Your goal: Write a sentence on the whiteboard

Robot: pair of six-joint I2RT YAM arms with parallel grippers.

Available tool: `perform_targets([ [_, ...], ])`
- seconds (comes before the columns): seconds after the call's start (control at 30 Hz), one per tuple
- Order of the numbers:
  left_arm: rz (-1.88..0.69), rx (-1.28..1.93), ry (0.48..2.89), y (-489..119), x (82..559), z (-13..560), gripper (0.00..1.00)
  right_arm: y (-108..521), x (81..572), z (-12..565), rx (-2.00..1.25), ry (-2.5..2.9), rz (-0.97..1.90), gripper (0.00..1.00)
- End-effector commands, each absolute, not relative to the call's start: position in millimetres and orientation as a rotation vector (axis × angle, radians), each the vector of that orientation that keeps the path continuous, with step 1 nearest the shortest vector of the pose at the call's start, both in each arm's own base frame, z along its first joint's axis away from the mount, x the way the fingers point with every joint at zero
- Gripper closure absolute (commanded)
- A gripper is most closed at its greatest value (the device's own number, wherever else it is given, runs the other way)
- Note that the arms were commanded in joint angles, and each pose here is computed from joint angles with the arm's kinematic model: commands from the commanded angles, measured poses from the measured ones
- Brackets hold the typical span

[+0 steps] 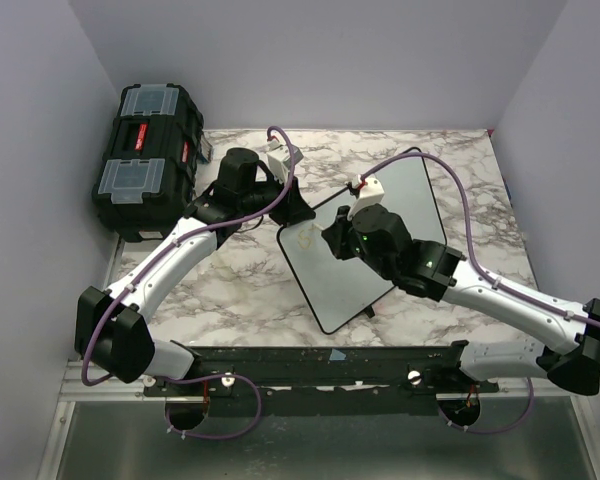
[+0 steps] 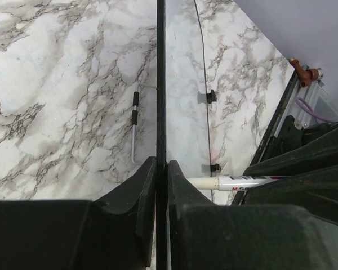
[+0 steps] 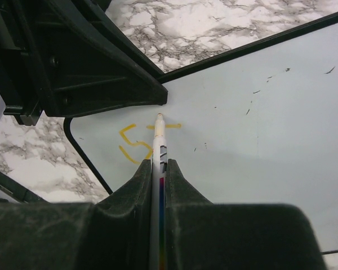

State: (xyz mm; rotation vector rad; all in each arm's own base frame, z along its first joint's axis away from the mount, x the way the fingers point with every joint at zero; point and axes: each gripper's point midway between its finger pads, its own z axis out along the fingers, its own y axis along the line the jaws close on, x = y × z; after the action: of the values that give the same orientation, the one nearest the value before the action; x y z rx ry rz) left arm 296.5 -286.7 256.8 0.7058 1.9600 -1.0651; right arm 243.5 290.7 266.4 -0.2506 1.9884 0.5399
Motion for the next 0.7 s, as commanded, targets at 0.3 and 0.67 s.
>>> perform_targets([
  [0.3,-1.089,0.771,1.858,-292.9,284.5,286.3,1.0,305.7,255.8,276.6,-0.196,1.96,0.564,0.99],
  [0.67,-1.088,0.773,1.861,-293.8,285.3,285.5,1.0,301.3,250.9,254.0,-0.241,2.033,0.508,0.99],
])
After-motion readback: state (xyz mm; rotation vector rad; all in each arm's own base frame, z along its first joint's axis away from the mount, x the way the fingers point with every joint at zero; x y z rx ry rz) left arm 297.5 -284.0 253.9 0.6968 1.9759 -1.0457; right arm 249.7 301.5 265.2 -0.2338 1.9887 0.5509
